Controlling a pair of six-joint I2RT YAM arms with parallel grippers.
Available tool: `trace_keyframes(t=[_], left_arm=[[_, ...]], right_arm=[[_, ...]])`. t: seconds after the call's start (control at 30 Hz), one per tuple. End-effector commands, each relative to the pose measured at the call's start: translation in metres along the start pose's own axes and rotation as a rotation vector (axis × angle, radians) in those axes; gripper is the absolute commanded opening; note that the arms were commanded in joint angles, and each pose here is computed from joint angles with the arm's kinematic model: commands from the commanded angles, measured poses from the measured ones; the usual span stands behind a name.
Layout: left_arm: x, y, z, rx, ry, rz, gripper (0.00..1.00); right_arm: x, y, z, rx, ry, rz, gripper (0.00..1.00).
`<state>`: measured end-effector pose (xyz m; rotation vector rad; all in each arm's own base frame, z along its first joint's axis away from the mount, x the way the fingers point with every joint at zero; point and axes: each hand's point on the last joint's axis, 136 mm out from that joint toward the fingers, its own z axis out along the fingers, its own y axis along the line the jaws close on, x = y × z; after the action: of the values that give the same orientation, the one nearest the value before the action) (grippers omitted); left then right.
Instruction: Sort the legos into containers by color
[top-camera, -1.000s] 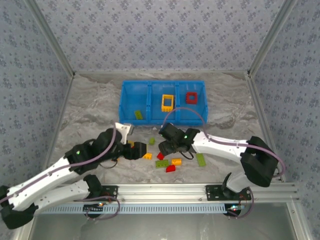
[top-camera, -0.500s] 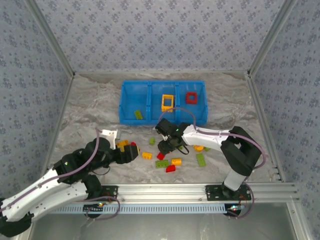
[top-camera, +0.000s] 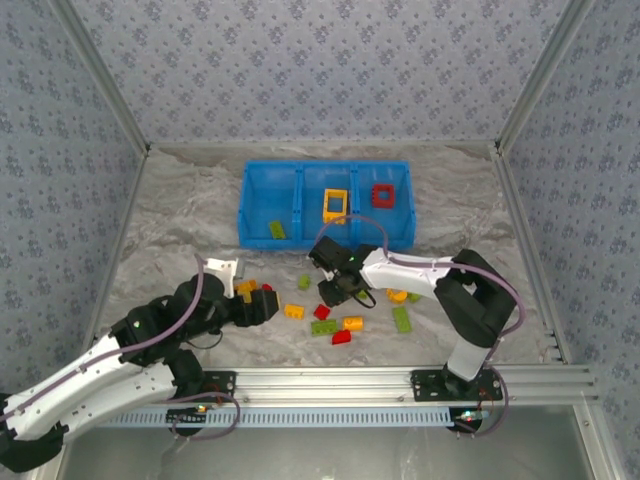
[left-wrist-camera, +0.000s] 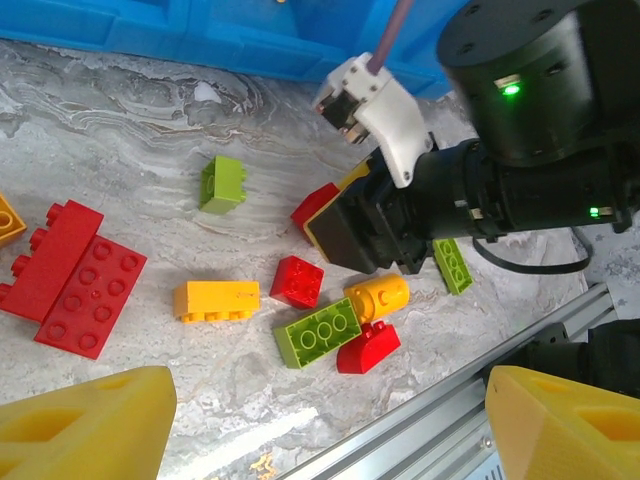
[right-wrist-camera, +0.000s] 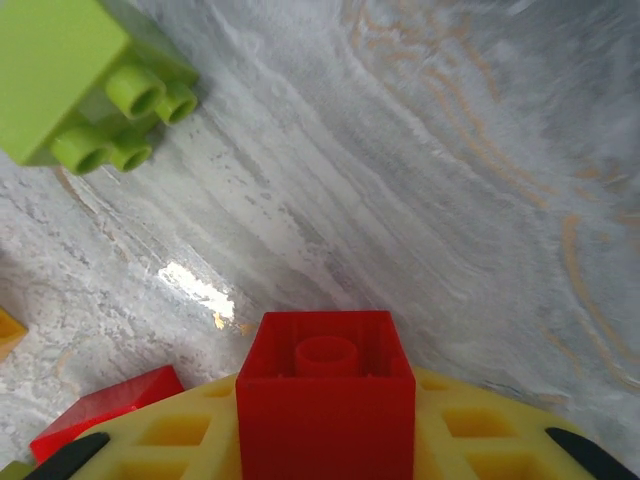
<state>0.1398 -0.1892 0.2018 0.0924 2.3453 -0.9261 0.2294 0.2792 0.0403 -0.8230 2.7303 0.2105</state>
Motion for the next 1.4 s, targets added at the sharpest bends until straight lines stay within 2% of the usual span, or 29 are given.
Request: trace_keyframes(t=[0.0,0.13,0.27,0.5,0.73,0.9,1.1,1.2,1.27,1.37], left_arm=[[-0.018,-0.024,-0.003,0.067,-0.047,0.027,0.81],[-0.028,-0.041,0.011,0.076,-0.039,0.071,0.81],[-0.044,-0.066,0.030,0.100,-0.057,0.110,0.81],[-0.080,-0.117,0.062,0.080,-0.083,0.235,0.81],[-0.080,-0.135,0.093,0.011,-0.074,0.285,0.81],[-0.078,-0.140,0.097,0.007,-0.076,0.287,0.80],[-0.074,-0.127,0.090,-0.037,-0.067,0.277,0.80],[-0.071,-0.113,0.085,-0.089,-0.057,0.271,0.80],[-0.066,-0.097,0.083,-0.148,-0.036,0.271,0.80],[-0.056,-0.054,0.087,-0.276,0.044,0.219,0.79]], right_arm=[[-0.017,-0.020,-0.052,0.054,-0.134,0.078,0.34],[-0.024,-0.068,-0.101,0.095,-0.248,0.237,0.33],[-0.034,-0.120,-0.115,0.139,-0.288,0.375,0.33],[-0.082,-0.183,-0.090,0.198,-0.287,0.529,0.31],[-0.089,-0.223,-0.042,0.355,-0.113,0.579,0.30],[-0.087,-0.234,-0.022,0.399,-0.040,0.593,0.36],[-0.093,-0.232,-0.028,0.407,-0.074,0.578,0.57],[-0.105,-0.226,-0.052,0.413,-0.139,0.554,0.62],[-0.114,-0.221,-0.079,0.418,-0.207,0.547,0.60],[-0.119,-0.199,-0.132,0.419,-0.348,0.516,0.58]])
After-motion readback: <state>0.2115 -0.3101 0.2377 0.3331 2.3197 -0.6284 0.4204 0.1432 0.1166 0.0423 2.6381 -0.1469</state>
